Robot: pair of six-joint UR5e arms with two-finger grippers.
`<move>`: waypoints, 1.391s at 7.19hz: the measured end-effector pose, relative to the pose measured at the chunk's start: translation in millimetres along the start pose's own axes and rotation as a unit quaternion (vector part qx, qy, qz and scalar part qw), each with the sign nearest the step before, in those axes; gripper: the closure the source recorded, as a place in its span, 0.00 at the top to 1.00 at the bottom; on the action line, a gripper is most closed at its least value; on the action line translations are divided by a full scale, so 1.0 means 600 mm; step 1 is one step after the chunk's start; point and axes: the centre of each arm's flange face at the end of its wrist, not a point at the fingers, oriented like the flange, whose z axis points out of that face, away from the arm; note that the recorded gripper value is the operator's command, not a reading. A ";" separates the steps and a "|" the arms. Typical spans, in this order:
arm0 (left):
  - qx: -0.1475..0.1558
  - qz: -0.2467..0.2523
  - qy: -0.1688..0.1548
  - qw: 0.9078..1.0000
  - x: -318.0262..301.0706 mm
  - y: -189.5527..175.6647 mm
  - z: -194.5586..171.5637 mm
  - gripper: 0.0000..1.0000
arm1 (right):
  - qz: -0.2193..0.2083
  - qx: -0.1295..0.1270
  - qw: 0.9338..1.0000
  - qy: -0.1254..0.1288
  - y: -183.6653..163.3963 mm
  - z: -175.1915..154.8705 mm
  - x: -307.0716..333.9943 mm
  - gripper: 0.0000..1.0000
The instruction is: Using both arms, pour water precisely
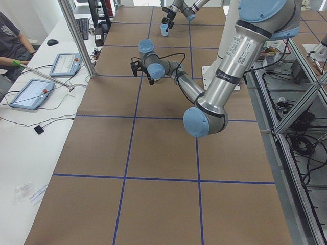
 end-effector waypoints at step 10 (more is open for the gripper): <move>0.001 0.156 -0.051 0.986 -0.182 -0.068 0.003 1.00 | -0.012 -0.058 0.996 0.064 -0.460 0.220 -0.390 0.56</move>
